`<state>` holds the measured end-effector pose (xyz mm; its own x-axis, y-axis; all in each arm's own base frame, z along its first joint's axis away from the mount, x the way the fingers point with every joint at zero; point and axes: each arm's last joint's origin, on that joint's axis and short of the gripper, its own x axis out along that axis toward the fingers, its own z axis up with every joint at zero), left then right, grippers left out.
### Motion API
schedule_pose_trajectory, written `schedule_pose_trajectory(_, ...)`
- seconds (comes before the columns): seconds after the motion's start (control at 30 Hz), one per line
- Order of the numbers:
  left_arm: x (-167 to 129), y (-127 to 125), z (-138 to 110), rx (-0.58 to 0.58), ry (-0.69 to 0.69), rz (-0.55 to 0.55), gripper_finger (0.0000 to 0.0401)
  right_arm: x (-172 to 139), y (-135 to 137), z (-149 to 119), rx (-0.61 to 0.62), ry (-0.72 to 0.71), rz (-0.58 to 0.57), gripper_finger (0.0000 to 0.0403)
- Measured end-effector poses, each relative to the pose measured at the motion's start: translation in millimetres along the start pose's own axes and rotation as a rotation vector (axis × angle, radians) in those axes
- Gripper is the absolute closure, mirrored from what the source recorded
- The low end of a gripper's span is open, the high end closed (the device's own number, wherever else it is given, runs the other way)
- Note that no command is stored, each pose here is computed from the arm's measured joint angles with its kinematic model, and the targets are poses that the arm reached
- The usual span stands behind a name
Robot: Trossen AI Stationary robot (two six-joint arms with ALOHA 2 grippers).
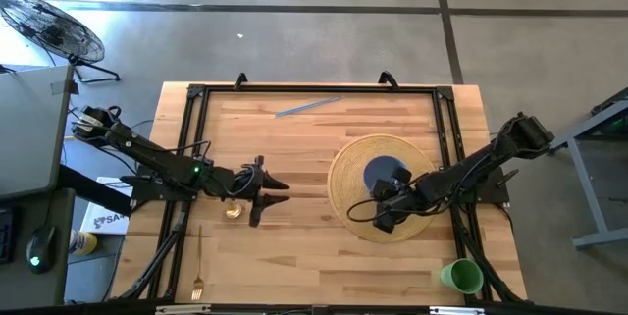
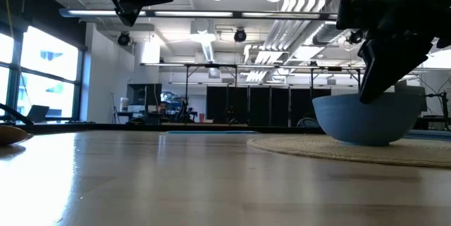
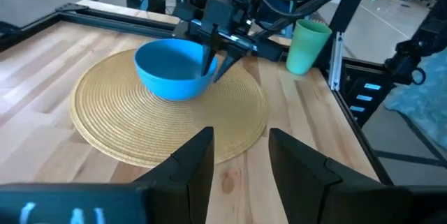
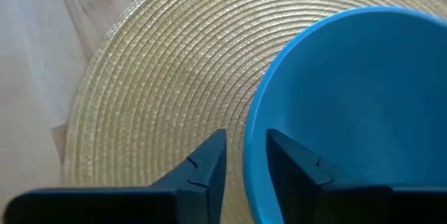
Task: Pick & Place Utensil
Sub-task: Put the violet bowl in the center of the brown table mat, then put the green cup at the top right of the brown table mat
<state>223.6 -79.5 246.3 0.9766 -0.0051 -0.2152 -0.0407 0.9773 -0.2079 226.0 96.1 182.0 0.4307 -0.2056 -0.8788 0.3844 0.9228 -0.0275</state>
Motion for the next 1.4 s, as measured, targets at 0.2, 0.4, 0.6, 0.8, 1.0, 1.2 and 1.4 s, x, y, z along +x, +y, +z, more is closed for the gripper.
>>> schedule_pose_trajectory(0.2, 0.1, 0.8, 0.1, 0.001, -0.008, 0.026, 0.0265, -9.5, -0.4, 3.0, 0.003, 0.026, 0.045, 0.0267)
schedule_pose_trajectory(0.4, 3.1, 0.5, -2.4, -0.008, -0.003, 0.034, 0.0265, -25.6, 0.5, 12.7, -0.014, 0.049, 0.034, 0.0236)
schedule_pose_trajectory(0.6, 12.0, -1.1, -8.7, -0.013, 0.001, 0.042, 0.0265, -51.5, 6.0, 26.6, -0.058, 0.076, 0.052, 0.0211)
schedule_pose_trajectory(0.8, 21.9, -4.1, -15.4, -0.003, 0.007, 0.008, 0.0265, -79.9, 30.2, 25.6, -0.142, 0.0, 0.131, 0.0205)
schedule_pose_trajectory(1.0, 24.2, -5.8, -18.1, -0.011, 0.028, -0.042, 0.0265, -82.0, 60.1, 5.9, -0.161, 0.049, 0.176, 0.0205)
schedule_pose_trajectory(1.2, 24.3, -4.9, -17.9, -0.044, 0.022, -0.016, 0.0265, -96.6, 84.9, 1.0, -0.182, 0.193, 0.12, 0.0205)
schedule_pose_trajectory(1.4, 24.3, -3.6, -17.1, -0.043, 0.001, 0.032, 0.0265, -122.8, 96.3, 1.7, -0.209, 0.314, 0.049, 0.0205)
